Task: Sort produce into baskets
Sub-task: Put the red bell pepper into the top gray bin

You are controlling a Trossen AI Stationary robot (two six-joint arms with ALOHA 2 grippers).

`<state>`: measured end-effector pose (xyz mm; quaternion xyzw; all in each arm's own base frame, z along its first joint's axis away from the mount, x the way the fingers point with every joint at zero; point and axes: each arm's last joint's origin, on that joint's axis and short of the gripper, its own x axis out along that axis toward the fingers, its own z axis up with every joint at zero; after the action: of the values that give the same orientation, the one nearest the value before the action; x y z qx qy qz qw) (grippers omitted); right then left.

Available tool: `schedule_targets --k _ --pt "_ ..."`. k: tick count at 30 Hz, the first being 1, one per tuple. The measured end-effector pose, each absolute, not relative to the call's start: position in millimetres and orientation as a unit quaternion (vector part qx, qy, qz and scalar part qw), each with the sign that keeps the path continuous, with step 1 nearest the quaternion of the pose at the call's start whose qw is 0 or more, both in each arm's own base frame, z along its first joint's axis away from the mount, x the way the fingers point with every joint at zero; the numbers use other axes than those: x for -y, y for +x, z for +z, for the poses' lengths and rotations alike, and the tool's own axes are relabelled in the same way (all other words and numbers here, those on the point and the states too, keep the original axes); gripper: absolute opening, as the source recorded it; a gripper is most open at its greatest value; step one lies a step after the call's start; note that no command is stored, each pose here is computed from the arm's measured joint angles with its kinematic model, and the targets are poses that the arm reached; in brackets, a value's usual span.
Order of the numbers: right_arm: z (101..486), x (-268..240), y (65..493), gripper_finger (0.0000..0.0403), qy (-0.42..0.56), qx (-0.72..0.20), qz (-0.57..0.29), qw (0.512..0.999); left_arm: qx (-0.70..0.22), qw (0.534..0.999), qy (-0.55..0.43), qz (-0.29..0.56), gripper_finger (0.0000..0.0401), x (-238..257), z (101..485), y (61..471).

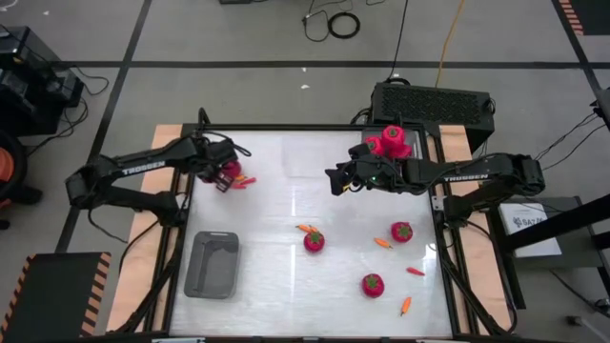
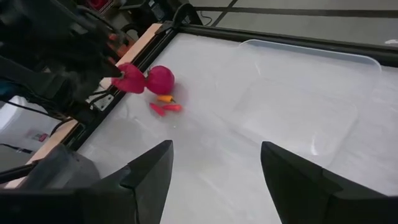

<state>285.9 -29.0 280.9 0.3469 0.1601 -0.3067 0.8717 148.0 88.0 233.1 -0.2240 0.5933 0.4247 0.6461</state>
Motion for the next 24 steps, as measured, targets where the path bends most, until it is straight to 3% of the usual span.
schedule_targets --k 4,13,24 --pt "282.1 27.9 287.3 0.0235 0.358 -0.162 -0.283 0.875 -0.556 0.692 -0.242 0.392 0.0009 -79.7 265.3 148.9" --pt "293.3 25.7 266.8 0.0235 0.383 -0.177 -0.282 0.862 -0.36 0.859 -0.283 0.229 0.0008 -53.7 333.4 174.2" --pt "315.2 24.0 202.4 0.0235 0.443 -0.172 -0.361 0.803 -0.247 0.942 -0.216 0.071 0.0007 -45.3 323.2 270.6"
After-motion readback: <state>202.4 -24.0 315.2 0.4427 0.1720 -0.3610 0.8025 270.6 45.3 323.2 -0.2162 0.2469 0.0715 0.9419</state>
